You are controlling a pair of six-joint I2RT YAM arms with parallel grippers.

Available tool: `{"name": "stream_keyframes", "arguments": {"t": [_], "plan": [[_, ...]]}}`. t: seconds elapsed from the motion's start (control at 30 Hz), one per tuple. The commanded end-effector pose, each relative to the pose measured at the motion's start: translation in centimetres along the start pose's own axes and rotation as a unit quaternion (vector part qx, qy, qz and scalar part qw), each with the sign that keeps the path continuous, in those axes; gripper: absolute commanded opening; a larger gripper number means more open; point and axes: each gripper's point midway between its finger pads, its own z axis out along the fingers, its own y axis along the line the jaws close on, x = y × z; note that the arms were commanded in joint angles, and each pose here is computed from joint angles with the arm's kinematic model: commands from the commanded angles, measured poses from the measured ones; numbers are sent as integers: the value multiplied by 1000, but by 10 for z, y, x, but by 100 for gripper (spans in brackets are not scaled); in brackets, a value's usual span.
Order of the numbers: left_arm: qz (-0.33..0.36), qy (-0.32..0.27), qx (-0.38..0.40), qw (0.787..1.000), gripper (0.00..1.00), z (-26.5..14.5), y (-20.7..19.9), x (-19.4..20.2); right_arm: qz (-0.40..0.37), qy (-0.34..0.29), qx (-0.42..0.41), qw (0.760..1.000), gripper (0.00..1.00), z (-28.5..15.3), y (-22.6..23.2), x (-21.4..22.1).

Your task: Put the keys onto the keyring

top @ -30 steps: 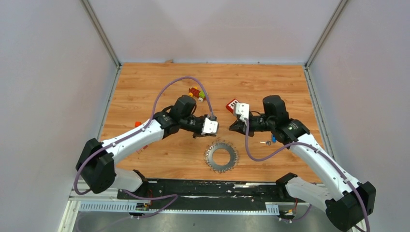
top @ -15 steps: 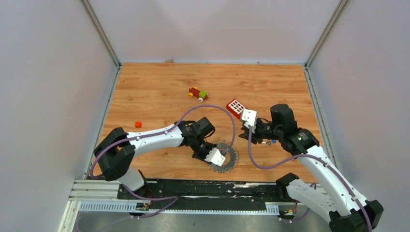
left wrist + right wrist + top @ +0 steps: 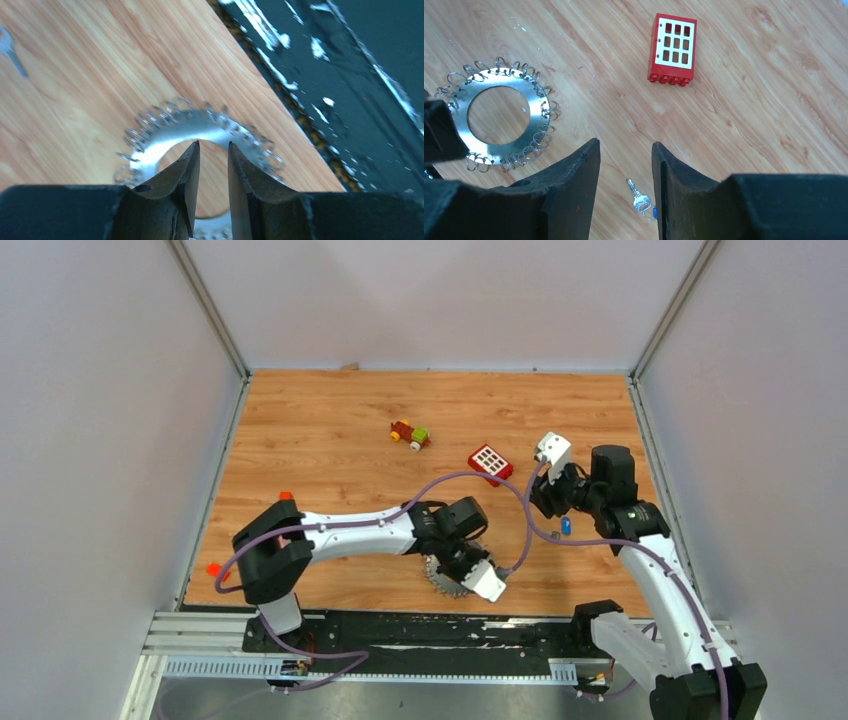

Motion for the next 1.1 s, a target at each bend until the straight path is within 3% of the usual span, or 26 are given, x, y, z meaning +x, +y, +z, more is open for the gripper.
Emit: {"name": "stream_keyframes", "arguments": {"t": [0.0,0.5,1.07], "plan": [[35,20,-6,999,33,11,27,-19,15,-13,22,1000,43,-2,-13,-9],[22,44,52,997,31,42,17,-12,22,-4,14,1000,42,-3,-14,0],[6,28,33,999,32,35,15,-23,22,1,-6,1000,42,-1,-8,4]]}}
